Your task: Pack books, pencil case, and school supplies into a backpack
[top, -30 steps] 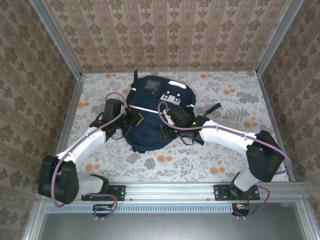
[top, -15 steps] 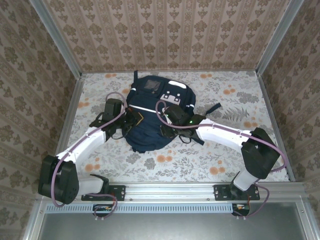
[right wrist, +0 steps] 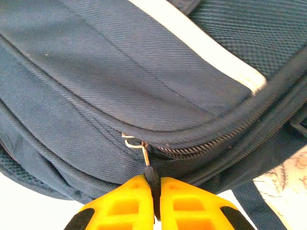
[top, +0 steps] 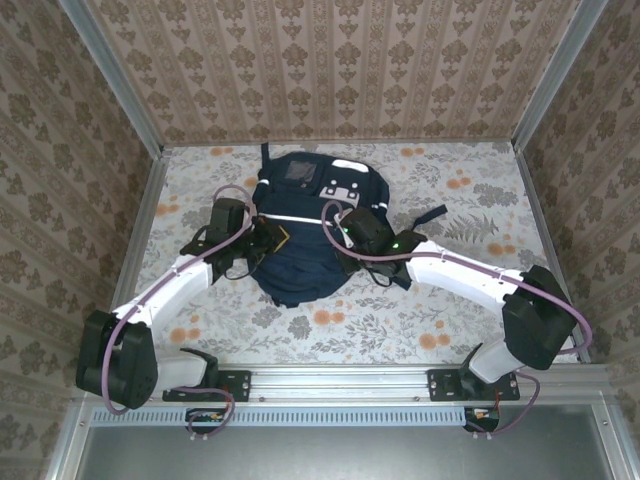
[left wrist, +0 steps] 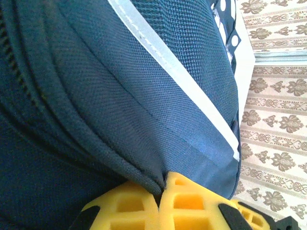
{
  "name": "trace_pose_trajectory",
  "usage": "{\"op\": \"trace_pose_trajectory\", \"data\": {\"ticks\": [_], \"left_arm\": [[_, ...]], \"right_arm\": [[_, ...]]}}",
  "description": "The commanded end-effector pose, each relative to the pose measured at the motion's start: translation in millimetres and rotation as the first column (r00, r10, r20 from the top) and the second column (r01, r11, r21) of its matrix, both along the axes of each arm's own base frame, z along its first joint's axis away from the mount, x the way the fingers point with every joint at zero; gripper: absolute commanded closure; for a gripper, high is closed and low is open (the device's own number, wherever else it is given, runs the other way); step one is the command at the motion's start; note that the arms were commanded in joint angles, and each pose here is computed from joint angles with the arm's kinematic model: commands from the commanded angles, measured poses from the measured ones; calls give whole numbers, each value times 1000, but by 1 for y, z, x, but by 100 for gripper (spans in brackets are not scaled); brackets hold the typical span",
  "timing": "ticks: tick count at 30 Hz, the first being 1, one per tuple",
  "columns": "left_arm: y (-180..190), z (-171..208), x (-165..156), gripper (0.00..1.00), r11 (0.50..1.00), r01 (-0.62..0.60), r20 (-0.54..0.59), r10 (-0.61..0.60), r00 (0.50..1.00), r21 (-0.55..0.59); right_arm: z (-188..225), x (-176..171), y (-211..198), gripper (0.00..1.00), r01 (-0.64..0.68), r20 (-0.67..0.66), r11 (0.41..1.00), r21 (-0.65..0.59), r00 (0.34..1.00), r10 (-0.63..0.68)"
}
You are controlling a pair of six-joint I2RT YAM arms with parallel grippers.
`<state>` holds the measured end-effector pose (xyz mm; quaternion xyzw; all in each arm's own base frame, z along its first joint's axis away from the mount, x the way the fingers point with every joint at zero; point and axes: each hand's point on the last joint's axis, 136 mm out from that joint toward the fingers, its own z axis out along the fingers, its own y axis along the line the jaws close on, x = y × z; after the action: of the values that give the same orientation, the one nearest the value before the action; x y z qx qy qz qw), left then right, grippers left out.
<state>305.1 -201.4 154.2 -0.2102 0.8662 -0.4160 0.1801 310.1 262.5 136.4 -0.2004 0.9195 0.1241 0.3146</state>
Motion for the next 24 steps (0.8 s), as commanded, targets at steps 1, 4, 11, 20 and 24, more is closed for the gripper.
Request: {"op": "trace_pose_trajectory", "data": {"ticks": [1,4,11,20,24], "left_arm": [[21,-6,-1,100,997,-44,17,42,999,69],[25,-10,-3,100,996,-51,12,50,999,79],[22,-7,-3,100,998,-28,22,27,999,59],[15,4,-10,100,996,62,57,-66,996,64],[27,16,-12,47,989,58,86,-71,994,139]], "right_arm": [[0,23,-65,91,194,67,971,-139,980,-186],[1,27,-75,91,218,68,966,-141,975,-211],[5,39,-72,90,201,54,976,-77,979,-198],[9,83,-63,83,255,45,964,-77,967,-252],[36,74,-73,39,296,98,955,-9,951,-294]]}}
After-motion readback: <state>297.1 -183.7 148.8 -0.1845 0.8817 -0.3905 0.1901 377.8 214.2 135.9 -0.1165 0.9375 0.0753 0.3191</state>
